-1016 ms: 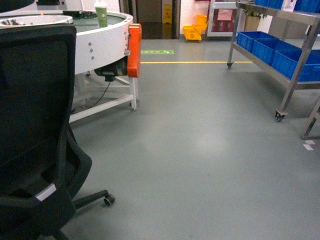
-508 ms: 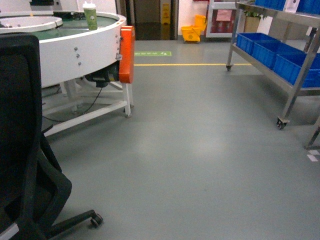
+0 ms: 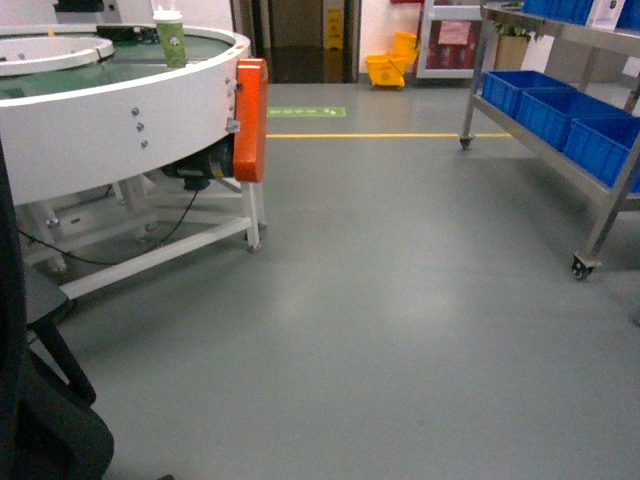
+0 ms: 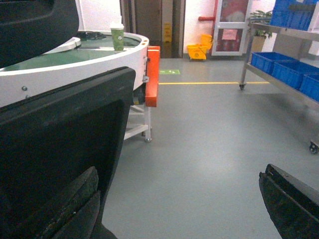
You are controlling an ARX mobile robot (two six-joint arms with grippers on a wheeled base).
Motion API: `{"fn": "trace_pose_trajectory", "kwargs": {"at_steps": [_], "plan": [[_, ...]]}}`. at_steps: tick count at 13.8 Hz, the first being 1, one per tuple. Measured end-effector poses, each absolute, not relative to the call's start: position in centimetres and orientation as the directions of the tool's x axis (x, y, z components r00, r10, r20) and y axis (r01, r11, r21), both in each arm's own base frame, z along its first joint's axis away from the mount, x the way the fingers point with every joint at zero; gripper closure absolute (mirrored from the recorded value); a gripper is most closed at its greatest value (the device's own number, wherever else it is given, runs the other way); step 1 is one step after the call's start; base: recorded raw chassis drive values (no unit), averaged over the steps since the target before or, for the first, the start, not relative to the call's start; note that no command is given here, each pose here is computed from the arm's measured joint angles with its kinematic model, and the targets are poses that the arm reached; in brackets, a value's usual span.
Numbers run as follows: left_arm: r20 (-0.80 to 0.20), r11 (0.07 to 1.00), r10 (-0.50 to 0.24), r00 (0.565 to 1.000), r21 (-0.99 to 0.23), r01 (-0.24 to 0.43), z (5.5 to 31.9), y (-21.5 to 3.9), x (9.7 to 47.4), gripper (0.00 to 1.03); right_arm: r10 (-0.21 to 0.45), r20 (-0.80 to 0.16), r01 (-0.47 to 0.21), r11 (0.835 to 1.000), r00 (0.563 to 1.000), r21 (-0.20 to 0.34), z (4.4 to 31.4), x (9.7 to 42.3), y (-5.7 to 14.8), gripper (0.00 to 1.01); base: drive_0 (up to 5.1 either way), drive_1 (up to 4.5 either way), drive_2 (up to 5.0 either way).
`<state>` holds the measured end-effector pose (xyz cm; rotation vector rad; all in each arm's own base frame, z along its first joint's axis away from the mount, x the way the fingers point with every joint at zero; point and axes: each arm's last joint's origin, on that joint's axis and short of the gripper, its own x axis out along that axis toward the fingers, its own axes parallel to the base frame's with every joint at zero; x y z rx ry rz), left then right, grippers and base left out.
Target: Pick red block from blue box to shelf
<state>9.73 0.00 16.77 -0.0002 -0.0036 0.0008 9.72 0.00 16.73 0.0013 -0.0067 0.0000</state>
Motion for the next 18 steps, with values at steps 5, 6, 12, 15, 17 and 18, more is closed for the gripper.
{"fn": "trace_pose_trajectory", "kwargs": {"at_steps": [5, 6, 12, 15, 17, 18], "plan": [[0.003, 1.0, 0.0, 1.0, 0.0, 0.0, 16.76, 0.0, 9.73, 0.05, 0.0, 0.003, 0.0, 1.0, 1.0, 0.001, 16.69, 9.72, 0.0, 0.72, -0.1, 4.14, -4.3], [0.002, 1.0, 0.0, 1.0, 0.0, 0.0, 16.76, 0.0, 9.73, 0.05, 0.0, 0.001, 0.0, 1.0, 1.0, 0.001, 16.67, 9.72, 0.0, 0.72, -0.1, 4.1, -4.3], [0.003, 1.0, 0.001, 1.0, 0.0, -0.001, 16.77, 0.0, 9.73, 0.05, 0.0, 0.004, 0.0, 1.0, 1.0, 0.001, 16.7, 9.72, 0.0, 0.72, -0.4, -0.39, -0.4], [0.003, 1.0, 0.001, 1.0, 0.0, -0.001, 16.76, 0.01, 9.73, 0.05, -0.001, 0.004, 0.001, 1.0, 1.0, 0.001, 16.7, 9.72, -0.01, 0.72, -1.7, -1.67, -1.7], [0.003, 1.0, 0.0, 1.0, 0.0, 0.0, 16.76, 0.0, 9.73, 0.05, 0.0, 0.004, 0.0, 1.0, 1.0, 0.001, 16.7, 9.72, 0.0, 0.72, -1.6, -1.55, -1.6], [0.003, 1.0, 0.001, 1.0, 0.0, -0.001, 16.76, 0.0, 9.73, 0.05, 0.0, 0.004, 0.0, 1.0, 1.0, 0.001, 16.7, 9.72, 0.0, 0.72, -1.6, -1.55, -1.6]]}}
